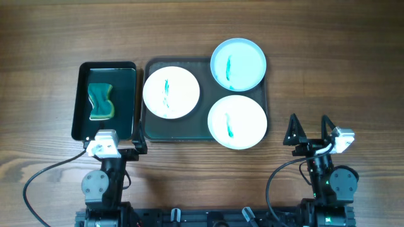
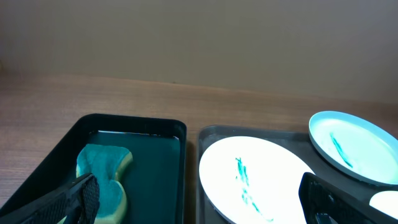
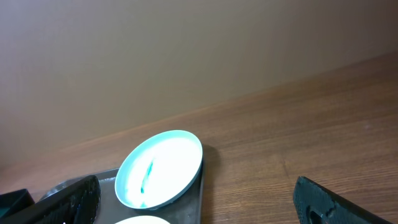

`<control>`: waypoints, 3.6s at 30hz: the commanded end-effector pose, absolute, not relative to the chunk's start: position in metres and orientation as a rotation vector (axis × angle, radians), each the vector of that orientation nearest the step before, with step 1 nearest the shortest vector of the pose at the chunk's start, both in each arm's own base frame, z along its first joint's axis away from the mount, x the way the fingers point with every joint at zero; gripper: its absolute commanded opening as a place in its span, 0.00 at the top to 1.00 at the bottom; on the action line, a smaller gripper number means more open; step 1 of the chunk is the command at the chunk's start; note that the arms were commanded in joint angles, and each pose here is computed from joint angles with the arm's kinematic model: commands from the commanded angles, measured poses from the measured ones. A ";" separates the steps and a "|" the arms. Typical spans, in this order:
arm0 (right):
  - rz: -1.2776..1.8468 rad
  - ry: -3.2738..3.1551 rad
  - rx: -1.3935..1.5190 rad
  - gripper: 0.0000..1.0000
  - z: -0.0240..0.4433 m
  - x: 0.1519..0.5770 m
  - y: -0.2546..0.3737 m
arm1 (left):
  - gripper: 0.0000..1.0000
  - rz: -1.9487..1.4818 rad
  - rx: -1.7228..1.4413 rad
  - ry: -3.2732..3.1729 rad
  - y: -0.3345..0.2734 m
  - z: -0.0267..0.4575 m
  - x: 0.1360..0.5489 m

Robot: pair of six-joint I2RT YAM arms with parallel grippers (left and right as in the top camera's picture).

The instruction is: Clean dirty plates on tray and stack at the side

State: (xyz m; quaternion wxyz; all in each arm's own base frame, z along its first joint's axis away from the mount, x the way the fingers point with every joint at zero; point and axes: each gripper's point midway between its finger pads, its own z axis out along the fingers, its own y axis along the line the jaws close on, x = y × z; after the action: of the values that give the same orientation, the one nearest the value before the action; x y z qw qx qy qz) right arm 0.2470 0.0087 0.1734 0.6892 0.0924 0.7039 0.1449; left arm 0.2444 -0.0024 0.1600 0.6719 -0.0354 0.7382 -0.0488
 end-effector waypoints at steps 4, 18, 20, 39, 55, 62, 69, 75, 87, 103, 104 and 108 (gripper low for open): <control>0.326 1.563 0.213 0.00 0.176 0.247 0.008 | 0.00 -0.115 -0.093 1.665 -0.002 0.156 0.245; 0.326 1.563 0.213 0.00 0.176 0.247 0.008 | 0.00 -0.115 -0.093 1.665 -0.002 0.156 0.245; 0.326 1.563 0.213 0.00 0.176 0.247 0.008 | 0.00 -0.116 -0.094 1.665 -0.002 0.156 0.245; 0.332 1.562 0.214 0.00 0.176 0.247 0.009 | 0.00 -0.115 -0.093 1.665 -0.002 0.156 0.245; 0.295 1.570 0.127 0.00 0.176 0.246 0.014 | 0.00 -0.116 -0.093 1.665 -0.002 0.156 0.245; 0.254 1.604 -0.002 0.00 0.172 0.246 0.024 | 0.00 -0.132 -0.079 1.667 -0.005 0.157 0.244; 0.182 1.595 -0.075 0.00 0.177 0.246 0.024 | 0.00 -0.134 -0.077 1.668 -0.006 0.157 0.244; 0.152 1.594 -0.106 0.00 0.176 0.246 0.024 | 0.00 -0.134 -0.076 1.661 -0.006 0.160 0.244; 0.145 1.579 -0.111 0.00 0.180 0.246 0.024 | 0.00 -0.134 -0.074 1.636 -0.006 0.173 0.243; 0.148 1.522 -0.154 0.00 0.240 0.245 0.029 | 0.00 -0.190 -0.040 1.776 -0.017 0.224 0.259; 0.156 1.532 -0.159 0.00 0.245 0.248 0.030 | 0.00 -0.196 -0.040 1.802 -0.017 0.229 0.262; 0.260 1.638 -0.228 0.00 0.265 0.270 0.046 | 0.00 -0.214 -0.044 1.924 -0.020 0.251 0.277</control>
State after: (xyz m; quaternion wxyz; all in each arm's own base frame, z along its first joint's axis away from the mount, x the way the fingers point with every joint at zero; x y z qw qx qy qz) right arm 0.2607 0.0306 0.2461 0.6868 -0.0674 0.7191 0.0816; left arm 0.2672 -0.0129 0.2258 0.5794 -0.0254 0.8113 -0.0736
